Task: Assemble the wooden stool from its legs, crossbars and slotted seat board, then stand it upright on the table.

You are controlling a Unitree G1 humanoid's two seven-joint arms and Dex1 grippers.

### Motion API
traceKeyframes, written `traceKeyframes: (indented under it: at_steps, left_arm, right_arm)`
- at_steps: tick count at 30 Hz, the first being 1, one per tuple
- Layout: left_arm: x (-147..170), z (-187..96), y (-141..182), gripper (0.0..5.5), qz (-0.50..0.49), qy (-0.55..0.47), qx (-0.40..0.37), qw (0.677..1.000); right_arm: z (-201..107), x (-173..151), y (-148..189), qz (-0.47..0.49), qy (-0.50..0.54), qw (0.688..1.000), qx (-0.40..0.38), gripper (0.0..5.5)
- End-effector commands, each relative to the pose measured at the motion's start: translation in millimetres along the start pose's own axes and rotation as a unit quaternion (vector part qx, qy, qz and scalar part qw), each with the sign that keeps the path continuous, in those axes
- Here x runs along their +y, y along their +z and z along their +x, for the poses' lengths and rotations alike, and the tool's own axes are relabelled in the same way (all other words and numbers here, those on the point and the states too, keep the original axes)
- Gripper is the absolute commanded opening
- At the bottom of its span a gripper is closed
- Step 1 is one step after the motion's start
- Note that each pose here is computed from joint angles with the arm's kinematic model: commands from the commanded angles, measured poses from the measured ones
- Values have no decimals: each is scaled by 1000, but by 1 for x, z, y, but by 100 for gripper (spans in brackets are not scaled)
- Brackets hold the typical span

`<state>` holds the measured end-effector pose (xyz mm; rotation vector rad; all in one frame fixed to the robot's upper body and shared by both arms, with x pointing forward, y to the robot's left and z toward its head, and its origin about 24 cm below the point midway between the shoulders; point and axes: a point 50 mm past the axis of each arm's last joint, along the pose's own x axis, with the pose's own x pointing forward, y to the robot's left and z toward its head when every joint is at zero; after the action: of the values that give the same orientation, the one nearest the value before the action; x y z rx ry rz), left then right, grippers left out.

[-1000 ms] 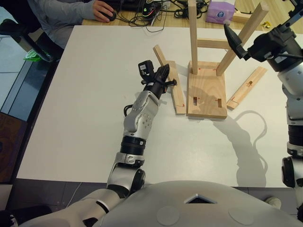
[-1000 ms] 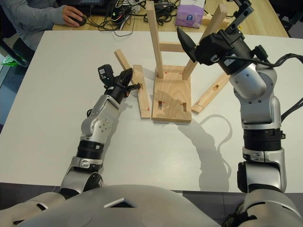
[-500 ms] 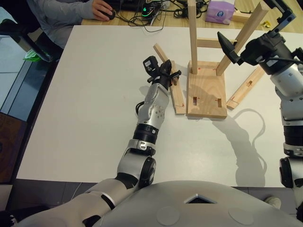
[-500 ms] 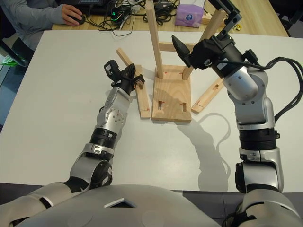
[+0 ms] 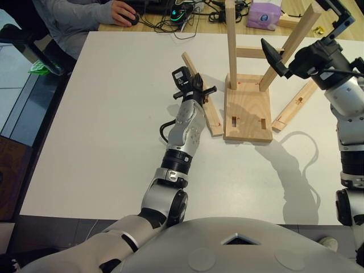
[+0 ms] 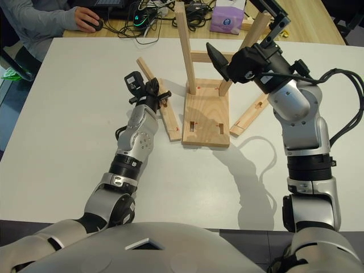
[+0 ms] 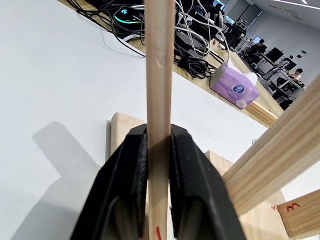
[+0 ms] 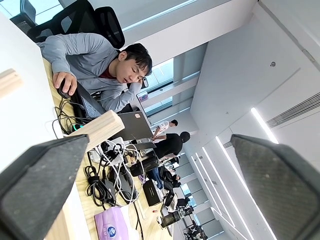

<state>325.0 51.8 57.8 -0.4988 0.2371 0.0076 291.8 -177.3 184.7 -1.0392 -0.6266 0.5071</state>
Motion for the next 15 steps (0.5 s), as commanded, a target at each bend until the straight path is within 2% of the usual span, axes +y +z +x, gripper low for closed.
traceKeyframes:
  at_steps: [1,7,15]
  left_arm:
    - [-17,-17,-18,41,-19,-8,51,998]
    - [-16,-19,-21,41,40,5,68,997]
    - [-9,-12,-34,41,68,41,87,993]
  right_arm:
    - [-1,1,0,-5,8,1000,3,540]
    - [0,1,1,-5,9,1000,0,540]
    - [1,2,2,-3,12,1000,-4,540]
